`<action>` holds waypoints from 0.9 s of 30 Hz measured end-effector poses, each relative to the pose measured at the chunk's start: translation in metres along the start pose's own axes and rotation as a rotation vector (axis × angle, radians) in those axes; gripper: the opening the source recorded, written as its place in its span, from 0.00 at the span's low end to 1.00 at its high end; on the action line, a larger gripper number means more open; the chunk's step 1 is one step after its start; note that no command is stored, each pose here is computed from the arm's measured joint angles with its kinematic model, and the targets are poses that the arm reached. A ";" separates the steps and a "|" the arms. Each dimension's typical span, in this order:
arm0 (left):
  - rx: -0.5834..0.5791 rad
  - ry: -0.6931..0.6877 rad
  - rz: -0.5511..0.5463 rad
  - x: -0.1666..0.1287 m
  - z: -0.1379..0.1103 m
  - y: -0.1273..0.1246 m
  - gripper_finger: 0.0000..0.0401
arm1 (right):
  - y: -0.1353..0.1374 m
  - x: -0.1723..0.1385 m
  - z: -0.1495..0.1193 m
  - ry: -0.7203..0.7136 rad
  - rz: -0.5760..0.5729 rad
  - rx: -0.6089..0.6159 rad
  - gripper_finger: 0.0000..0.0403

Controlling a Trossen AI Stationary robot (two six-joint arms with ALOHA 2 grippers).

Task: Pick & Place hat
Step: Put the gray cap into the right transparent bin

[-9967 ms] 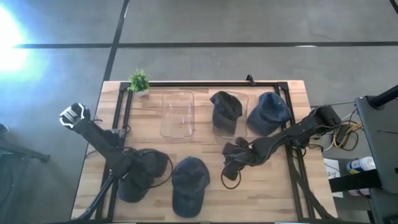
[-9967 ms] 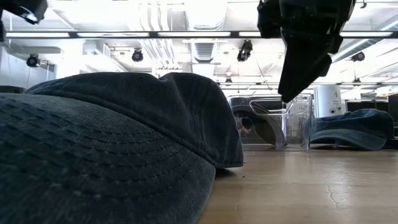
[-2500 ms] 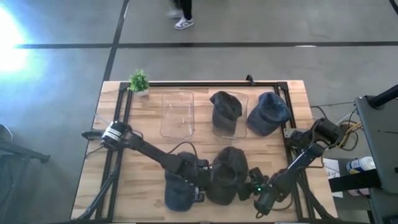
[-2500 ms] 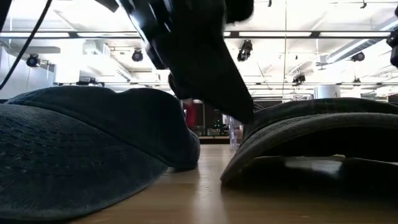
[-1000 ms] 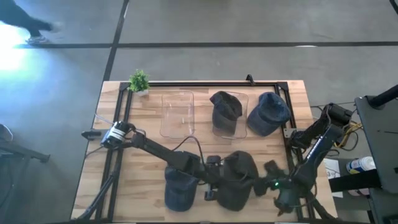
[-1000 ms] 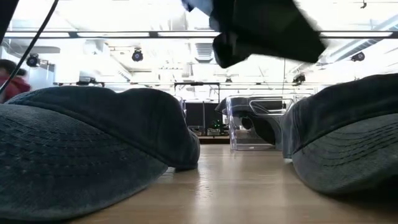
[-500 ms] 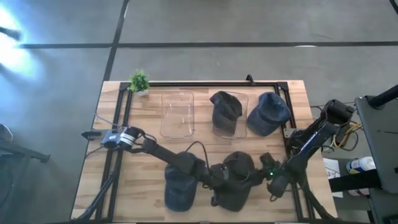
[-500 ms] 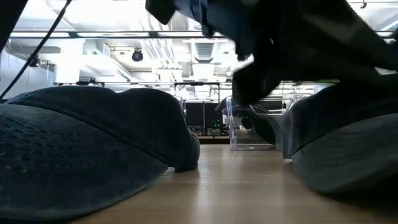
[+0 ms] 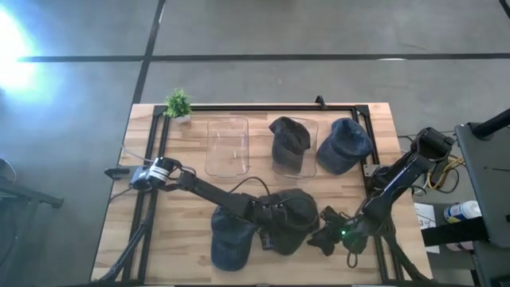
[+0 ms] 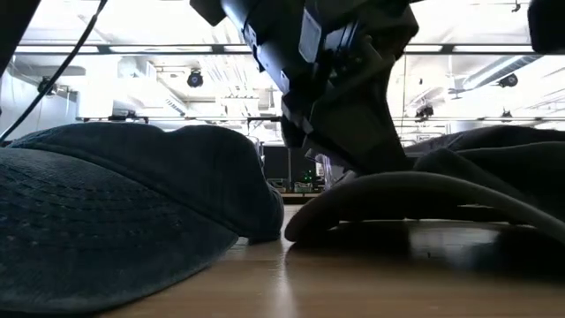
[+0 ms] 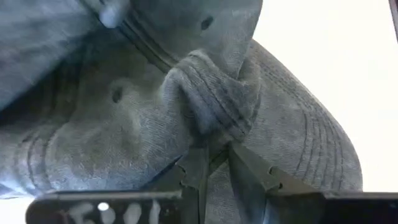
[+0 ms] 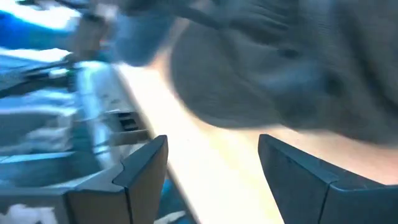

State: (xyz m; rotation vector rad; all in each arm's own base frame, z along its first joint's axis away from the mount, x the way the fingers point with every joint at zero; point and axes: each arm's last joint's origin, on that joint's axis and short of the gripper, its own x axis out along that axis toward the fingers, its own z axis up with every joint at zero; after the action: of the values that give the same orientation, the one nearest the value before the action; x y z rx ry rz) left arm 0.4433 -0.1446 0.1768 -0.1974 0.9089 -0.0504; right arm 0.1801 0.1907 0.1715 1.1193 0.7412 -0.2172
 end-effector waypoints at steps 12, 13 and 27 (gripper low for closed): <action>0.021 0.066 0.041 -0.037 -0.005 -0.014 0.16 | -0.032 -0.025 -0.014 -0.166 -0.495 0.147 0.61; 0.018 0.056 0.032 -0.042 -0.004 -0.018 0.16 | -0.037 -0.022 -0.011 -0.179 -0.496 0.157 0.61; -0.046 0.189 -0.026 -0.040 -0.035 -0.020 0.16 | -0.009 0.035 -0.014 -0.047 0.038 0.287 0.61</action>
State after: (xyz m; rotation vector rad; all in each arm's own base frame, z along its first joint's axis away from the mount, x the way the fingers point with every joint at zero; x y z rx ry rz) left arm 0.3920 -0.1646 0.1912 -0.2498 1.0966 -0.0731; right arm 0.1956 0.2060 0.1396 1.3944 0.6591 -0.3237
